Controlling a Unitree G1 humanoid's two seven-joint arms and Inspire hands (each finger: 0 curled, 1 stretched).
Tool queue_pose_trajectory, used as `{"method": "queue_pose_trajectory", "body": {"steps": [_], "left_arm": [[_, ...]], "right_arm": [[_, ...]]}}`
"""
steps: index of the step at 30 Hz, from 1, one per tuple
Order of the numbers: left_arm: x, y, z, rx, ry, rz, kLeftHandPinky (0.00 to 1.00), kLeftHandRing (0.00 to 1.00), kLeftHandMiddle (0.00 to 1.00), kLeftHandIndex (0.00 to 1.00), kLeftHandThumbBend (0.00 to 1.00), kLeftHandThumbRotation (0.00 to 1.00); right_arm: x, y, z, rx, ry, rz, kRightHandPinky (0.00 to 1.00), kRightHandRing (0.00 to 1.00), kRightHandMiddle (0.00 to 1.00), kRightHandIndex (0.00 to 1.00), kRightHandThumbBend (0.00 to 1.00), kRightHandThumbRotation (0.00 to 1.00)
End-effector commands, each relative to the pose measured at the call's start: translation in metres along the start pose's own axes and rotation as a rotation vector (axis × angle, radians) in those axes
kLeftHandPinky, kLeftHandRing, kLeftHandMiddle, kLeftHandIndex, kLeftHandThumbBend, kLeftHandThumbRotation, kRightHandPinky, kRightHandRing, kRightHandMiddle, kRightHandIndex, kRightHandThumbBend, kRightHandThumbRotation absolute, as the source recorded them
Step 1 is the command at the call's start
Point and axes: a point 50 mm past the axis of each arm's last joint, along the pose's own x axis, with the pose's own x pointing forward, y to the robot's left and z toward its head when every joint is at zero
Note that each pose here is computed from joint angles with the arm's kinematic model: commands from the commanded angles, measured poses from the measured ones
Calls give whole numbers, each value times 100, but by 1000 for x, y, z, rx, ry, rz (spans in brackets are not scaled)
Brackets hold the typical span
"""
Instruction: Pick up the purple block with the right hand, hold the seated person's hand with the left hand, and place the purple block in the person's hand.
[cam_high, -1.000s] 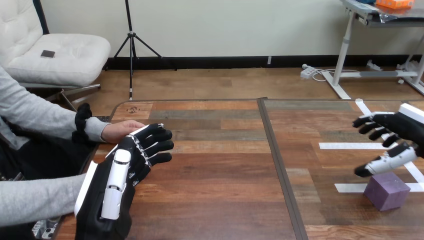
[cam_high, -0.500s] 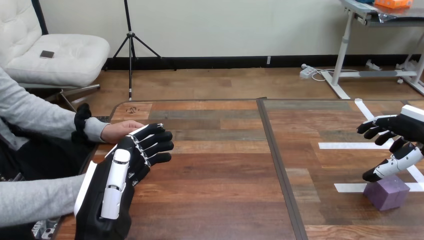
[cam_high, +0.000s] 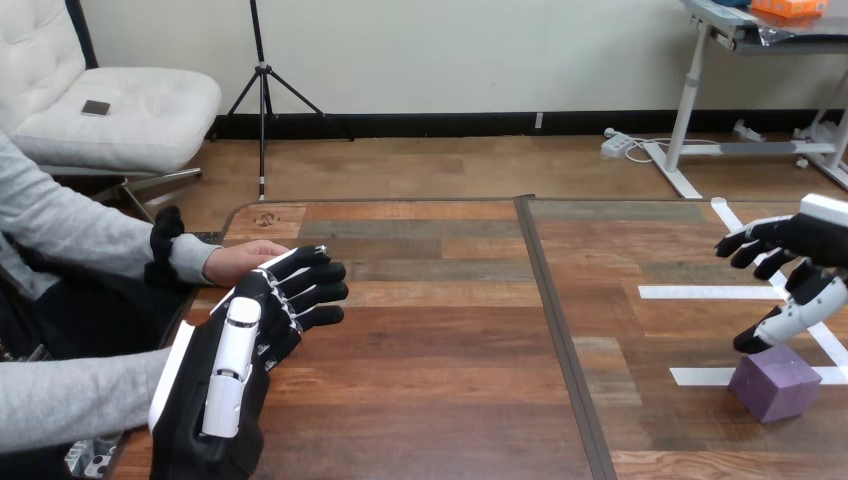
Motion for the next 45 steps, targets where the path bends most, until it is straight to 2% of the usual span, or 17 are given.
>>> {"method": "queue_pose_trajectory", "body": {"steps": [1, 12, 21, 37, 45], "left_arm": [[12, 0, 12, -2, -90, 1, 70, 74, 74, 74, 38, 100], [12, 0, 12, 2, -80, -3, 70, 74, 75, 75, 39, 100], [12, 0, 12, 0, -83, -6, 70, 74, 74, 74, 37, 100], [11, 1, 13, 5, -88, -9, 69, 73, 72, 73, 36, 100], [10, 2, 13, 2, -90, -5, 69, 73, 72, 72, 36, 100]], "right_arm": [[-12, -36, 9, -57, -13, -78, 70, 81, 84, 85, 100, 18], [-9, -25, 6, -73, 8, -40, 70, 80, 84, 84, 100, 18], [-9, -15, 2, -52, -8, -18, 69, 79, 83, 84, 100, 15], [-8, 2, -1, -88, -15, 55, 71, 81, 85, 85, 100, 14], [-7, 8, -4, -118, -2, 61, 72, 81, 85, 84, 100, 10]]}}
